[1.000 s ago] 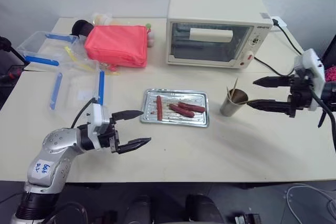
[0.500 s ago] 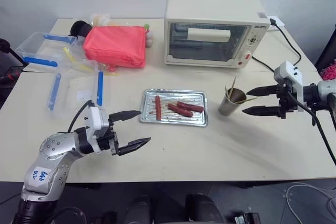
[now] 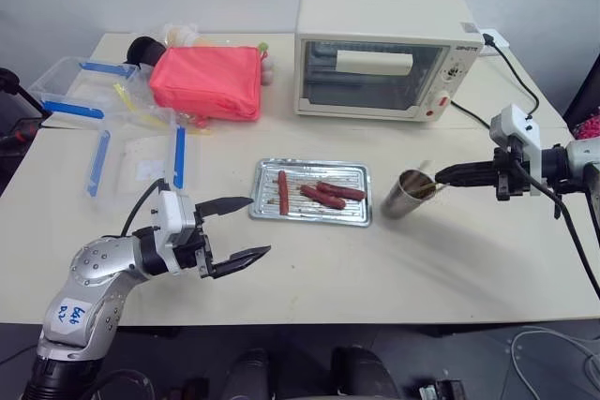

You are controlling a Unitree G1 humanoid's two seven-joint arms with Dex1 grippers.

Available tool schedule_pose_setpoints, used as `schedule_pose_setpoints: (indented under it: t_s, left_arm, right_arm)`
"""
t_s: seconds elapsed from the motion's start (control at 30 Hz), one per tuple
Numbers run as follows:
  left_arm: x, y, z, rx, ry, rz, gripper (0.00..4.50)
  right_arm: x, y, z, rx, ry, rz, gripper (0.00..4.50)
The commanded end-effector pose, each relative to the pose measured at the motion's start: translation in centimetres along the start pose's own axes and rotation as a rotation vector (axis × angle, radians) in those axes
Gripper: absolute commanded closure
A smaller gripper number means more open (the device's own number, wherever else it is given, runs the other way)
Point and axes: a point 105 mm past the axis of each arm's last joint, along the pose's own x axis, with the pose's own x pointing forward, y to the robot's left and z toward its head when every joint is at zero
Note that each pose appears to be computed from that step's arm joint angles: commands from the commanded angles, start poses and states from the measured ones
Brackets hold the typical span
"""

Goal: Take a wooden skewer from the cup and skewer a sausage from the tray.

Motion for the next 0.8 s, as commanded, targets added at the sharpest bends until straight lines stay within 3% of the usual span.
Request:
schedule_pose_setpoints:
  t_s: [0.03,0.3,0.5,0.6,0.8]
  left_arm:
    - [0.0,-0.1,0.6,0.036,-0.016,0.003,0.00]
    - [0.1,0.1,0.3,0.018,-0.024,0.014,0.00]
    - [0.1,0.4,0.4,0.009,-0.041,0.026,0.00]
    - [0.4,0.7,0.9,0.019,-0.086,0.045,0.00]
    - [2.0,0.4,2.6,0.002,-0.190,0.016,0.00]
  right_arm:
    - [-2.4,-0.5,2.7,-0.059,-0.029,-0.030,4.47]
    - [-6.0,-0.1,7.0,-0.145,-0.032,-0.009,4.47]
    - [-7.4,1.5,11.0,-0.121,-0.142,0.053,4.47]
    - [-5.9,3.5,12.4,-0.067,-0.246,0.210,4.47]
    - [-0.2,7.0,11.6,0.001,-0.368,0.430,4.47]
